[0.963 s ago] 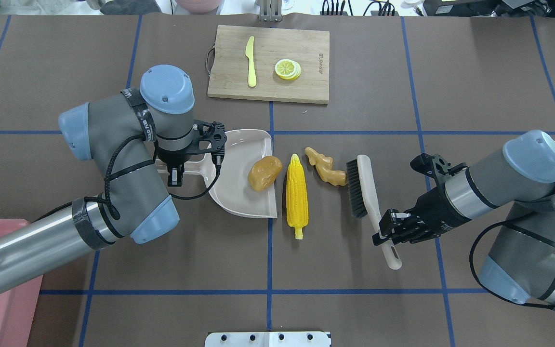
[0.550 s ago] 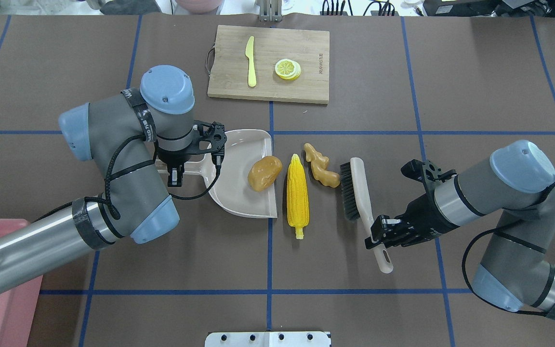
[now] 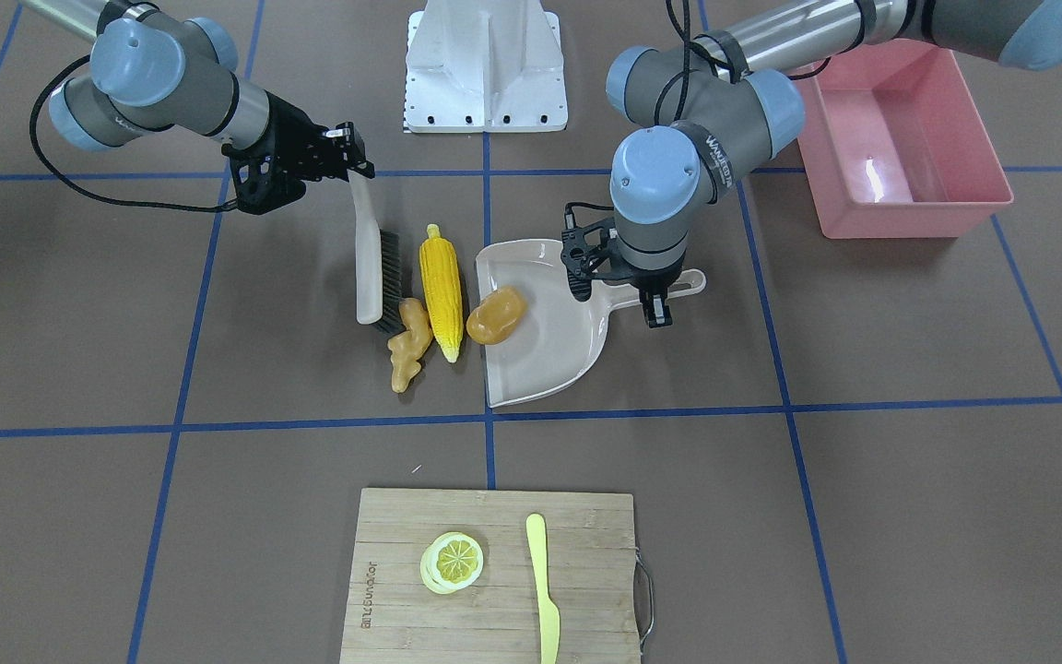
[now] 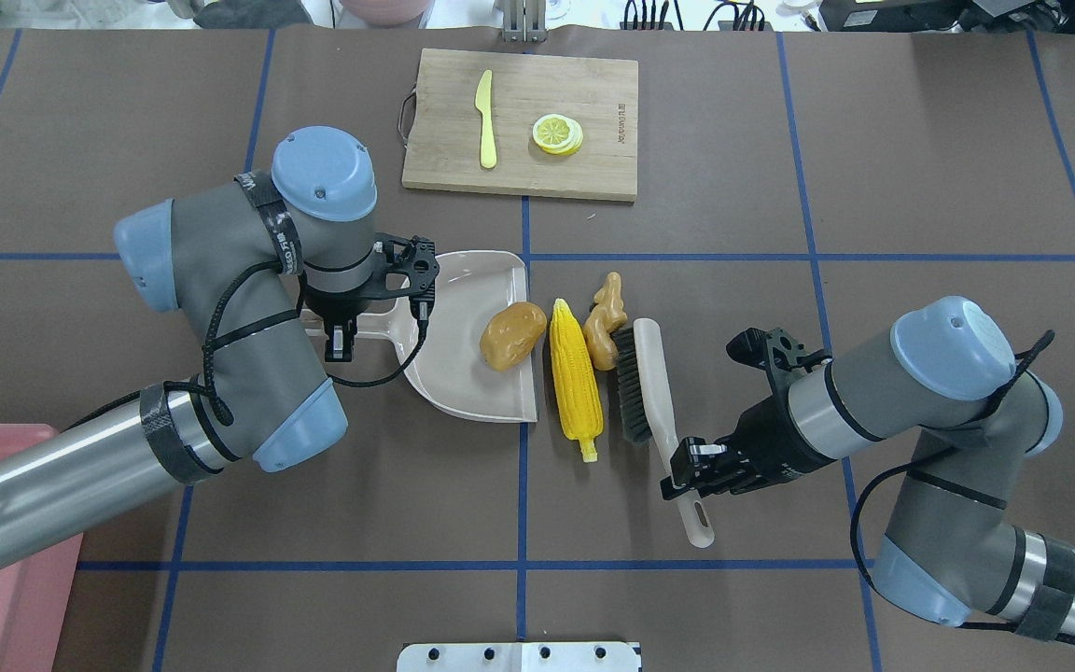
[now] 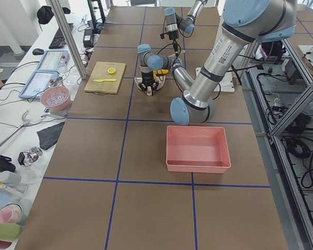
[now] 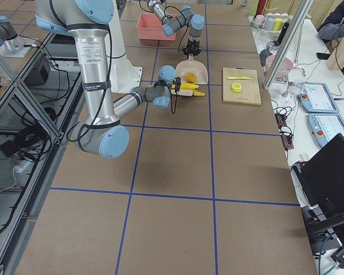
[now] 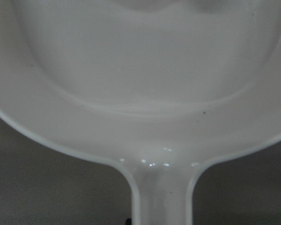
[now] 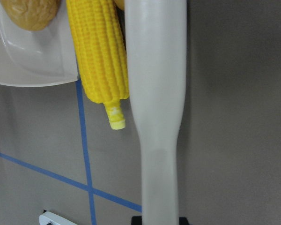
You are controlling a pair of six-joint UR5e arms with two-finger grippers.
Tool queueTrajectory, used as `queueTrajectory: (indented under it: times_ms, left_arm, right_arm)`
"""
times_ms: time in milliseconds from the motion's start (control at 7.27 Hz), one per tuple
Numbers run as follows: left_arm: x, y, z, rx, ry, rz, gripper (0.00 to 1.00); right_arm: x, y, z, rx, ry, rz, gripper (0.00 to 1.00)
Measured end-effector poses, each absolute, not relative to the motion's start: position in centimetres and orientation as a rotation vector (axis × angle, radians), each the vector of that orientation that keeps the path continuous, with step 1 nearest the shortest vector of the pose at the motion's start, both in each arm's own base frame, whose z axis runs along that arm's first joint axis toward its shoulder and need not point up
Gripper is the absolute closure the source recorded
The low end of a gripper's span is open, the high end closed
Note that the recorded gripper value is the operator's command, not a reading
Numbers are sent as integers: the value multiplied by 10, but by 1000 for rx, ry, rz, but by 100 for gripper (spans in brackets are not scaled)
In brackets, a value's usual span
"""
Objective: Sweep and dump trash into bin
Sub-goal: 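Sweep the corn cob into the dustpan with the right brush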
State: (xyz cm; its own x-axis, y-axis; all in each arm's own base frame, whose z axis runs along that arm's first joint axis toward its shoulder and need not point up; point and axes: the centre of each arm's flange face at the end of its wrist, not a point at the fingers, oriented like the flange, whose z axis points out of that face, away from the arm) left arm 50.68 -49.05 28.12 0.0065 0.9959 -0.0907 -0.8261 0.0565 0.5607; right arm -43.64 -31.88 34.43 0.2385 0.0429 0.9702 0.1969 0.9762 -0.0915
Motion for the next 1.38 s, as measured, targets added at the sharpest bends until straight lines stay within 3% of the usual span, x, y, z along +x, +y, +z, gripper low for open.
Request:
queueTrajectory:
  times_ms: [1376]
  left_arm:
    - [506, -490, 282, 398, 533, 1487, 100]
  right_arm:
    - [-490, -326, 240, -226, -1337, -56, 100]
